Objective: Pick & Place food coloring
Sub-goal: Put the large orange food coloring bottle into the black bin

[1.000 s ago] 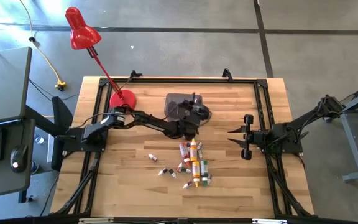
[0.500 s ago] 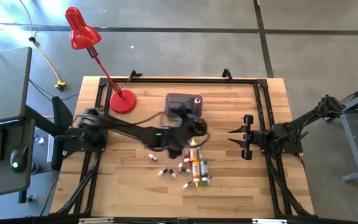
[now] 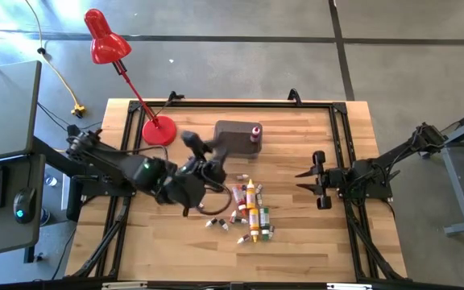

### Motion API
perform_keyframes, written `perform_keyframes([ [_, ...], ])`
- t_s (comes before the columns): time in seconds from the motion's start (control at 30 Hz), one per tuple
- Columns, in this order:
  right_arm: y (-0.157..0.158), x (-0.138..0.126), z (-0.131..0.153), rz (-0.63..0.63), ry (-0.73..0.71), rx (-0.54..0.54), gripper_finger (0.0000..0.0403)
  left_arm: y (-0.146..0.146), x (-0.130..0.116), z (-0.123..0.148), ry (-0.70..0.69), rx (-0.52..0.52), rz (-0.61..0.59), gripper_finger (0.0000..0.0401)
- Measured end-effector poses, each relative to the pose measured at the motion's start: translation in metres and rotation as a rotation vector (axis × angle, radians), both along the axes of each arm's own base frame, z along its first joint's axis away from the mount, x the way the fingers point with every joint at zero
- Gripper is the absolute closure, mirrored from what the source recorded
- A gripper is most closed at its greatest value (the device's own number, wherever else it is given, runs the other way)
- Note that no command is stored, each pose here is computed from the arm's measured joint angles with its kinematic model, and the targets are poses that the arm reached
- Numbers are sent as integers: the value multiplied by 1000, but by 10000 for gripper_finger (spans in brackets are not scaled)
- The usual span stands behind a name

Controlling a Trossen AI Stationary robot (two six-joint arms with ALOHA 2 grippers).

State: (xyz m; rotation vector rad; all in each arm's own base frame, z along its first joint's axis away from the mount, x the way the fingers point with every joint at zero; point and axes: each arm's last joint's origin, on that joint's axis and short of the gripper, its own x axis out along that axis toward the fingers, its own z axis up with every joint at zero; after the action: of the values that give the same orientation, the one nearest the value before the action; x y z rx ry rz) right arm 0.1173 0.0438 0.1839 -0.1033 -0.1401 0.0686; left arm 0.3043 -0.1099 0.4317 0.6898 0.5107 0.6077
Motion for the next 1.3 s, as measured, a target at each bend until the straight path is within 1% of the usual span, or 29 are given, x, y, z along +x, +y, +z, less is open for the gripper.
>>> perform_keyframes([
  [0.07,0,0,0,0,-1,0,285,9,-6,-12,145,-231,-190,238],
  [0.13,0,0,0,-5,-2,4,285,13,-7,-22,256,-435,-279,238],
  [0.2,-1,0,0,-17,-1,5,285,14,-5,-30,315,-603,-307,238],
  [0.27,-1,0,0,-28,-1,4,285,14,1,-36,339,-742,-329,238],
  [0.33,-1,0,0,-42,1,5,285,9,9,-48,400,-845,-324,238],
  [0.37,-1,0,0,-49,2,5,285,6,15,-55,424,-870,-322,238],
  [0.4,-2,0,0,-55,3,5,285,3,19,-63,458,-872,-318,238],
  [0.47,-2,0,0,-70,5,5,285,-3,25,-80,568,-840,-309,238],
  [0.6,-2,0,-1,-73,13,1,285,-15,37,-113,764,-737,-337,238],
  [0.67,-2,0,-1,-73,15,0,285,-19,43,-126,829,-697,-359,238],
  [0.77,-2,1,-1,-73,14,0,285,-21,48,-139,900,-683,-389,238],
  [0.87,-2,1,-2,-73,20,-3,285,-22,49,-154,927,-686,-441,238],
  [0.97,-2,1,-2,-77,25,-5,285,-23,52,-171,932,-652,-481,238],
  [1.1,-2,1,-2,-77,25,-5,285,-21,58,-186,886,-552,-533,238],
  [1.2,-2,1,-2,-77,25,-4,285,-15,63,-200,861,-529,-591,238],
  [1.3,-2,1,-2,-72,26,19,285,-7,70,-204,828,-493,-645,238],
])
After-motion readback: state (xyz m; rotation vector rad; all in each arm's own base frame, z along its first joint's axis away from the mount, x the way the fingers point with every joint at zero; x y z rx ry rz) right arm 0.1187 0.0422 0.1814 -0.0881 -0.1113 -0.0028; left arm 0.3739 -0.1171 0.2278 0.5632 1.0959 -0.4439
